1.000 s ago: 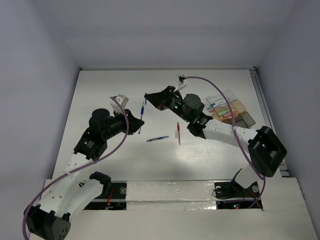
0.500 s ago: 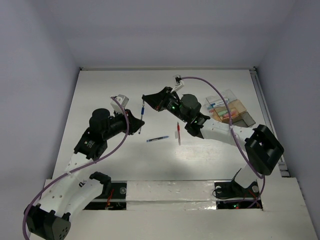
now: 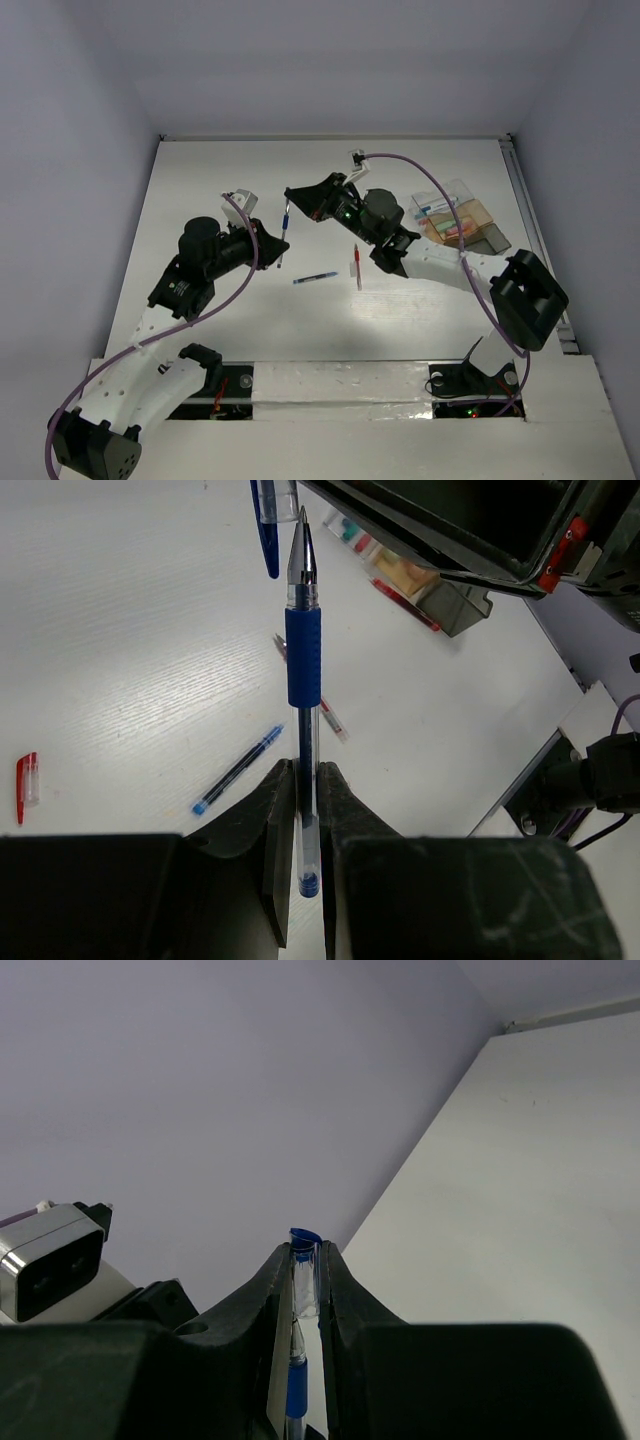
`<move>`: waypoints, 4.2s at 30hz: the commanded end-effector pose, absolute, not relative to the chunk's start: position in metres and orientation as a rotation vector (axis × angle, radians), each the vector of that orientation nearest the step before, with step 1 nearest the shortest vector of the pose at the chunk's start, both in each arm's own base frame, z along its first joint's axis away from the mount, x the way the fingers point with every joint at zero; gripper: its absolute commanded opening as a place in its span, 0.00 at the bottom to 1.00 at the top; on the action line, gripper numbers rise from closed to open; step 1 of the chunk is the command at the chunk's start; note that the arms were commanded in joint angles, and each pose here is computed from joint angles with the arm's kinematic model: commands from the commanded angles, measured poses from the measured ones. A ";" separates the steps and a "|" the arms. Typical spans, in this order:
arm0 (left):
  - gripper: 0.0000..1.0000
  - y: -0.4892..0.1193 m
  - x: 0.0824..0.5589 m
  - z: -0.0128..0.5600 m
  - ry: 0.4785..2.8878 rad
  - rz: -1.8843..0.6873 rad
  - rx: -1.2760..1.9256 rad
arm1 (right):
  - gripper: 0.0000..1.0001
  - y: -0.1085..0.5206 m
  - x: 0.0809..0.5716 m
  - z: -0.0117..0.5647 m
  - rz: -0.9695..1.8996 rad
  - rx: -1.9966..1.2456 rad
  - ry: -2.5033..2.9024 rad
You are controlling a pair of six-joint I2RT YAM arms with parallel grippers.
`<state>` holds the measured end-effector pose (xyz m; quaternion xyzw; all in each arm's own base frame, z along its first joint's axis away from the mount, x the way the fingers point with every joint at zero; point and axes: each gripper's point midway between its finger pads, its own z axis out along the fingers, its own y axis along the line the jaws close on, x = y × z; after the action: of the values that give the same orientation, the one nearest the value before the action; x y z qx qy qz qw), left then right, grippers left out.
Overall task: Sort the stationery into containers
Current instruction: Close the pen cap on the pen, then place the pen in the storage box.
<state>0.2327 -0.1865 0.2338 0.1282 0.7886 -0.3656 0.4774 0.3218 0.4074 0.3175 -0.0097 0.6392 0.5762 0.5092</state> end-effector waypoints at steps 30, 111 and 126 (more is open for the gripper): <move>0.00 -0.183 0.241 0.246 1.870 -0.865 0.292 | 0.00 0.407 0.299 0.339 1.481 -0.028 1.408; 0.00 -0.214 0.204 0.292 1.718 -1.168 0.466 | 0.93 0.372 0.176 0.318 1.306 -0.615 1.595; 0.00 -0.221 0.169 0.288 1.650 -1.287 0.603 | 0.54 0.399 0.236 0.342 1.236 -0.420 1.652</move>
<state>0.1774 -0.2169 0.2806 0.2179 0.6972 -0.5085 0.4559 0.2305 0.3959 0.3166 -0.1919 0.6944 0.4975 0.4831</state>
